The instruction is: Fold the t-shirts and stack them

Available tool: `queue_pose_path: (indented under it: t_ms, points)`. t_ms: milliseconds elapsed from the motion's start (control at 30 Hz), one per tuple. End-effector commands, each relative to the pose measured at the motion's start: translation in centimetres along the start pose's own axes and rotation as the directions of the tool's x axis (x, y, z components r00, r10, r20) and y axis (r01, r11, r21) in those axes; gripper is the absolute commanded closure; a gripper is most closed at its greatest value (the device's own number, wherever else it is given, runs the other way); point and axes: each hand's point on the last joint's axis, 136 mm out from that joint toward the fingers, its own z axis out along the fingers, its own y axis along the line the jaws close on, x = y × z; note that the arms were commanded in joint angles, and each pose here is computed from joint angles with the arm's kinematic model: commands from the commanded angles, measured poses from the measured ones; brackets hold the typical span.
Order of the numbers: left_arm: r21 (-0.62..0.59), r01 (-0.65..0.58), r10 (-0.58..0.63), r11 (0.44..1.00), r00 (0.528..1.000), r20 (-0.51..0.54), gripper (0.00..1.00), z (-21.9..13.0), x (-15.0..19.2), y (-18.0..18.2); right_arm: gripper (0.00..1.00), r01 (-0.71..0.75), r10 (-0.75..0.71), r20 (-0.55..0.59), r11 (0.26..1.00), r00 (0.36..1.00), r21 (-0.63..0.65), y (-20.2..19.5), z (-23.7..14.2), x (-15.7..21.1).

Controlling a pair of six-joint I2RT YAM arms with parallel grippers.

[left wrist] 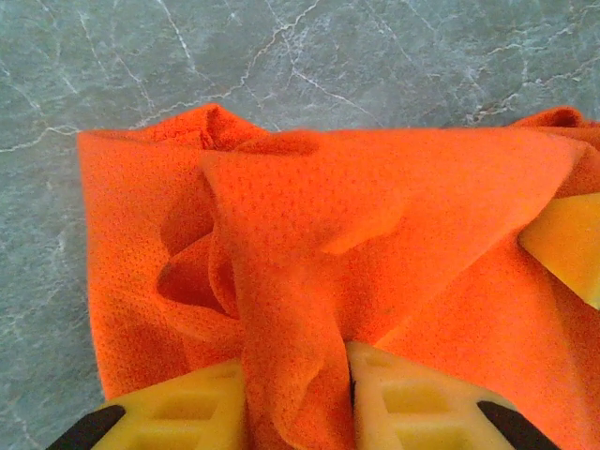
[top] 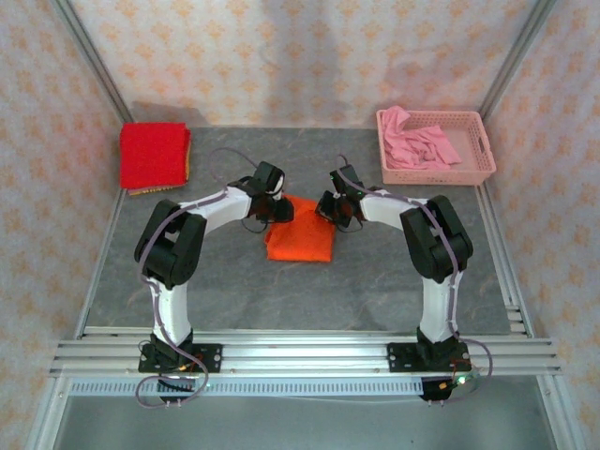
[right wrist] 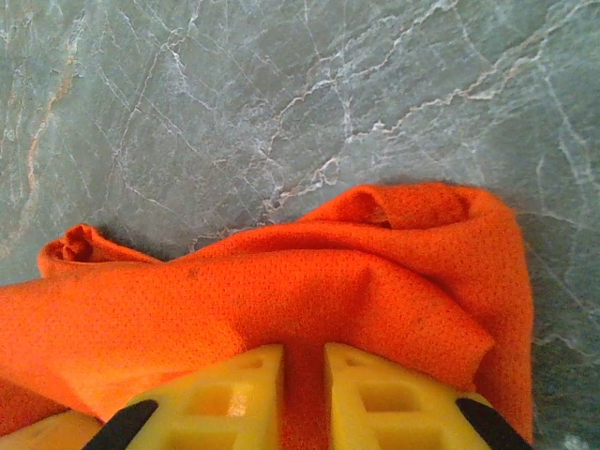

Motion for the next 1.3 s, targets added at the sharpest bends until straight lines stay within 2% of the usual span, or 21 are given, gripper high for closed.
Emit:
queue_pose_path:
  t_ms: [0,67,100,200,333,433,700,900,967,1067,1200,1267]
  points:
    - [-0.034,0.008,-0.007,0.999,1.0,0.027,0.68,-0.1,-0.7,0.6,0.8,-0.002,0.002,0.006,1.0,1.0,-0.015,0.3,-1.3,0.3]
    - [-0.054,-0.009,0.012,0.999,0.998,0.055,0.59,-1.2,-1.3,0.8,0.78,0.015,-0.014,0.027,0.999,1.0,-0.028,0.9,-2.2,0.0]
    - [-0.072,-0.012,0.017,0.997,0.998,0.06,0.49,-1.5,-1.4,1.2,0.75,0.027,-0.025,0.043,0.999,0.999,-0.038,1.3,-2.9,-0.3]
    - [-0.092,-0.009,0.02,0.996,0.992,0.121,0.3,-4.0,-2.5,1.6,0.63,0.061,-0.055,0.096,0.996,0.994,-0.06,2.4,-5.0,-0.9]
    - [-0.101,0.0,0.014,0.995,0.991,0.136,0.12,-5.8,-2.4,2.3,0.48,0.077,-0.068,0.175,0.996,0.982,-0.046,2.2,-7.7,-1.4]
    - [-0.064,-0.014,0.019,0.998,0.997,0.079,0.08,-5.7,-0.9,1.7,0.46,0.07,-0.064,0.197,0.997,0.978,-0.025,1.2,-8.8,-0.9]
    - [-0.071,0.001,-0.001,0.998,1.0,0.005,0.1,-3.8,2.9,1.5,0.46,0.039,-0.036,0.202,0.999,0.979,-0.009,-1.5,-10.0,1.2]
    - [-0.076,-0.018,0.015,0.997,0.999,-0.034,0.29,-1.5,4.5,-0.1,0.45,0.036,-0.037,0.2,0.999,0.979,0.008,-2.4,-10.4,1.9]
    - [-0.091,-0.015,0.012,0.996,0.999,-0.036,0.4,-0.9,4.6,0.0,0.45,0.036,-0.037,0.204,0.999,0.978,0.007,-2.4,-10.5,1.8]
    - [-0.123,-0.019,0.013,0.992,0.999,-0.05,0.48,-0.2,4.9,0.7,0.45,0.037,-0.036,0.208,0.999,0.977,0.001,-2.2,-10.7,1.7]
    - [-0.146,-0.036,0.029,0.989,0.998,-0.05,0.83,0.0,4.6,1.1,0.45,0.042,-0.042,0.209,0.999,0.977,0.002,-2.0,-10.8,1.5]
    - [-0.171,-0.048,0.042,0.984,0.998,-0.042,0.95,-0.1,4.2,1.6,0.45,0.043,-0.043,0.209,0.999,0.977,0.002,-2.0,-10.8,1.5]
